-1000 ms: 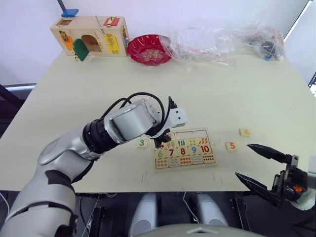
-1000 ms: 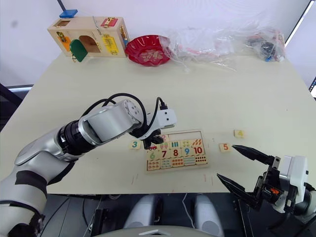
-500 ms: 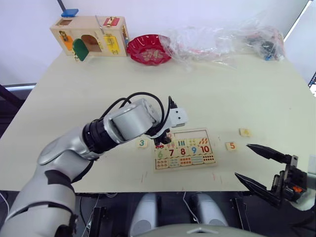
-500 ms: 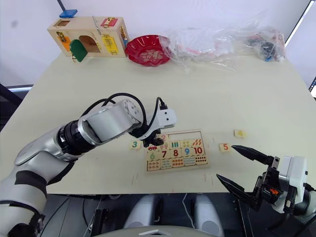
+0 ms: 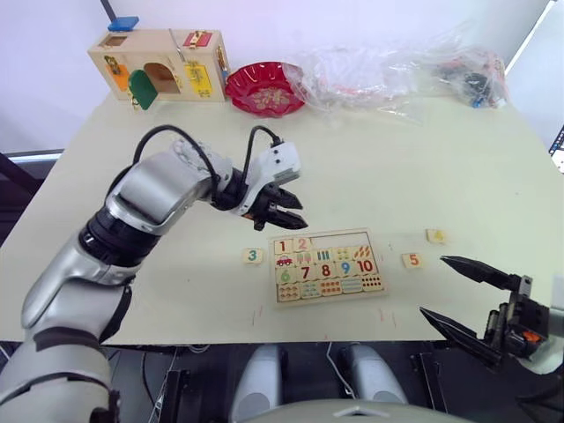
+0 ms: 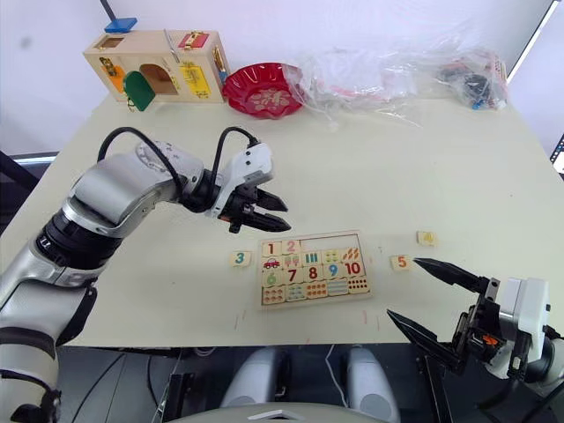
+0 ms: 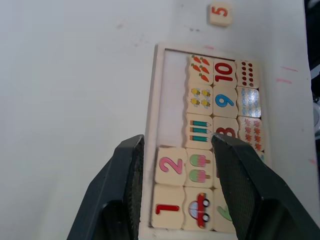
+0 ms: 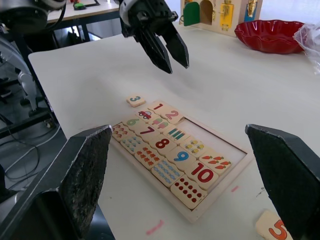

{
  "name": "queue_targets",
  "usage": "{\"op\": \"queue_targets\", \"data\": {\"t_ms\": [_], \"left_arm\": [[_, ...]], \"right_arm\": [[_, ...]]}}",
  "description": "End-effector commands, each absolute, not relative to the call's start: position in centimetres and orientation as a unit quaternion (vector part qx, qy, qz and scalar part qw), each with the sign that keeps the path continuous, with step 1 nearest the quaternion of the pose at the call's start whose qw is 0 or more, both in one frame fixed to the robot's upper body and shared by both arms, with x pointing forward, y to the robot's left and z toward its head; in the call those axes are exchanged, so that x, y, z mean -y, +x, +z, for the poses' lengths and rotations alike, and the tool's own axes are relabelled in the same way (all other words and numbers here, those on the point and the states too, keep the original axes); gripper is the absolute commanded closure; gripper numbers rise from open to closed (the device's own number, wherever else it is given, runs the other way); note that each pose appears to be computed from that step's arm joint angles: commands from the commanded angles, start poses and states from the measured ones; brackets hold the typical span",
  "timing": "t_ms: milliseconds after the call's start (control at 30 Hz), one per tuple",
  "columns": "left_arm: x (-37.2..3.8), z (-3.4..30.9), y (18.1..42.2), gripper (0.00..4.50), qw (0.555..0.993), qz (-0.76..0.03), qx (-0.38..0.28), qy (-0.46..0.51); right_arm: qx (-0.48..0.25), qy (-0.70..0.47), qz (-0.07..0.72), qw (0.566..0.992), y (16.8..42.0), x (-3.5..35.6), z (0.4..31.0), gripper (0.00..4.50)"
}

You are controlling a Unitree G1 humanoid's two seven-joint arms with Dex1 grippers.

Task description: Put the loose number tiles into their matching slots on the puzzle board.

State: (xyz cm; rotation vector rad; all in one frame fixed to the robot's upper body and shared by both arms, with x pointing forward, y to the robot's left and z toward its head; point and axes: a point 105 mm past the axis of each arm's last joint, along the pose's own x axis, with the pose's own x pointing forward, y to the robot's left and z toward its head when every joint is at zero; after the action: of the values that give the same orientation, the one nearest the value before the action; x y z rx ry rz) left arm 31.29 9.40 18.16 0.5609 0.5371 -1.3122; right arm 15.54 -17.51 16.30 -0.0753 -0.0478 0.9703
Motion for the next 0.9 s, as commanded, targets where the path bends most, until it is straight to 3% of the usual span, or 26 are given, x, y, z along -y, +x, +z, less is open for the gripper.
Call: {"op": "queue_targets", "data": {"t_ms": [33, 100, 167, 233, 300, 900], "left_arm": [[-10.2, 18.2, 32.0, 2.28, 0.711, -0.62, -0.18, 0.278], [-10.5, 17.4, 32.3, 2.51, 0.704, -0.632, -0.168, 0.277], [-10.6, 17.0, 32.3, 3.05, 0.692, -0.647, -0.154, 0.28], [-10.6, 16.6, 32.4, 4.01, 0.684, -0.657, -0.146, 0.28], [-10.7, 15.9, 32.3, 4.44, 0.669, -0.67, -0.142, 0.29], [-10.7, 13.5, 32.9, 4.44, 0.646, -0.687, -0.145, 0.299]], "right_arm": [[0.032, -0.043, 0.469, 0.882, 15.3, 17.6, 16.7, 0.0], [0.031, -0.044, 0.468, 0.882, 15.3, 17.7, 16.8, 0.0], [0.029, -0.045, 0.467, 0.883, 15.2, 17.8, 16.8, 0.0], [0.028, -0.045, 0.466, 0.883, 15.2, 17.9, 16.8, 0.0], [0.027, -0.046, 0.466, 0.883, 15.2, 18.0, 16.8, 0.0], [0.027, -0.044, 0.461, 0.886, 15.1, 17.5, 17.2, 0.0]]}}
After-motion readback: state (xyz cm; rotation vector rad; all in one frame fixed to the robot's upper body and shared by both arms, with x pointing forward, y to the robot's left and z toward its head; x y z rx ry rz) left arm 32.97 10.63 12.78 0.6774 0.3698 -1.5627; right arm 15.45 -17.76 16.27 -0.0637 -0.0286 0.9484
